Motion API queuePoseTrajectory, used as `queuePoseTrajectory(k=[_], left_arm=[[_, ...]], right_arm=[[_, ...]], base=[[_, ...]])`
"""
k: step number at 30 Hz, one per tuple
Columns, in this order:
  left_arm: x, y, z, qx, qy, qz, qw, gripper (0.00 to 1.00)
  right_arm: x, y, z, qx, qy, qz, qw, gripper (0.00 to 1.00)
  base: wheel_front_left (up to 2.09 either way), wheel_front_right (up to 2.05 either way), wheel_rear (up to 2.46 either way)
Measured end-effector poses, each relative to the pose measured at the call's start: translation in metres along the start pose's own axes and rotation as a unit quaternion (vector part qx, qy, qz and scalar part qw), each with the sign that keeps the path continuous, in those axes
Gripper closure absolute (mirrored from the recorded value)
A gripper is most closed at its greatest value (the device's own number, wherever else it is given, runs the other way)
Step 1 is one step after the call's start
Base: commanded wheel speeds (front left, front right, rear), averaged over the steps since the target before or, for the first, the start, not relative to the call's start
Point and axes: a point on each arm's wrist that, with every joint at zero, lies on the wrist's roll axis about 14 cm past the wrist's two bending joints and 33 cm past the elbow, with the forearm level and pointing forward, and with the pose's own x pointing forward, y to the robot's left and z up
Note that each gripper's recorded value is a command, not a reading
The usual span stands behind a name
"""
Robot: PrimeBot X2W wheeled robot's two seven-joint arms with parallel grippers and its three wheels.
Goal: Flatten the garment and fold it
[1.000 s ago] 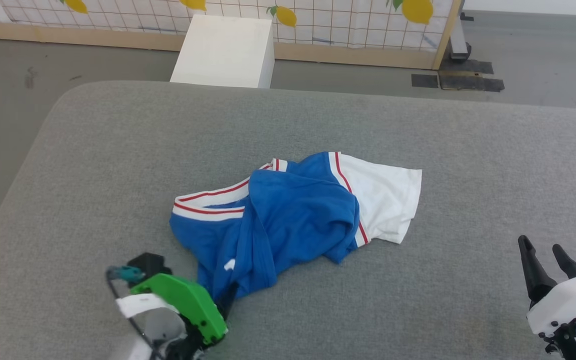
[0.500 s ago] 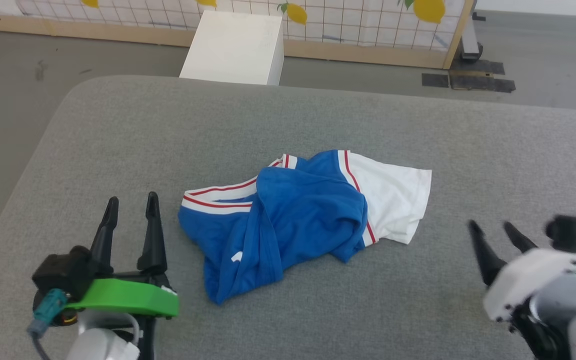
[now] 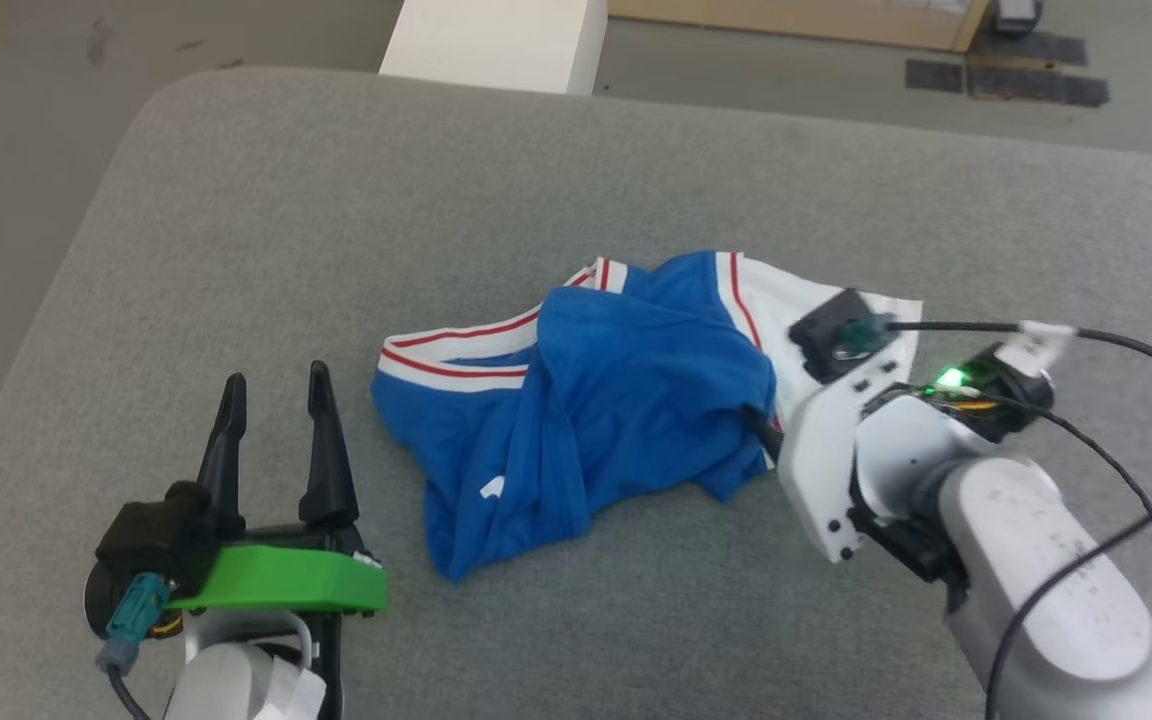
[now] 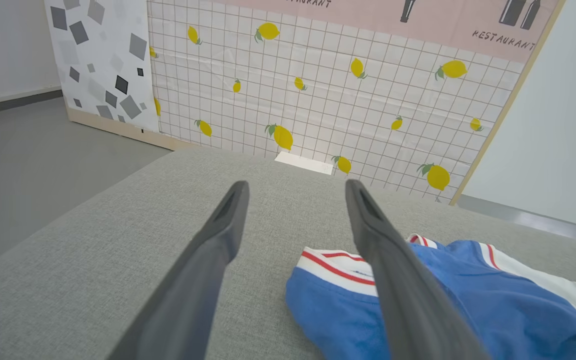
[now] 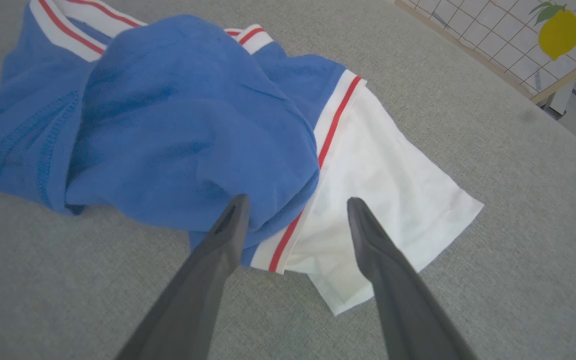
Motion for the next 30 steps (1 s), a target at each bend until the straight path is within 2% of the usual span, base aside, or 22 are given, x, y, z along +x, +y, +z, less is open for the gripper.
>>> queuePoseTrajectory(k=[9,10,11,17,22,27,30], left_arm=[[0.003,0.016,-0.006,0.016,0.008,0.021,1.0,0.0],[0.003,0.018,-0.005,0.017,0.007,0.023,1.0,0.0],[0.003,0.019,-0.005,0.018,0.007,0.026,0.999,0.0],[0.002,0.017,-0.003,0.011,0.005,0.024,1.0,0.0],[0.002,0.01,0.001,0.0,-0.003,0.014,1.0,0.0],[0.002,0.001,0.001,-0.008,-0.003,0.001,1.0,0.0],[0.004,-0.007,-0.001,-0.014,-0.002,-0.01,1.0,0.0]], right_arm=[[0.043,0.036,-0.017,-0.042,0.037,0.063,0.996,0.0],[0.045,0.038,-0.017,-0.04,0.034,0.066,0.996,0.57],[0.047,0.04,-0.015,-0.04,0.028,0.07,0.996,1.0],[0.04,0.037,0.004,-0.026,-0.018,0.073,0.997,1.0],[0.006,0.014,0.025,0.01,-0.087,0.046,0.995,1.0],[-0.043,-0.026,-0.008,0.068,-0.079,-0.02,0.994,1.0],[-0.077,-0.048,-0.057,0.119,-0.024,-0.074,0.99,1.0]], base=[[0.0,0.0,0.0],[0.0,0.0,0.0],[0.0,0.0,0.0],[0.0,0.0,0.0],[0.0,0.0,0.0],[0.0,0.0,0.0],[0.0,0.0,0.0]])
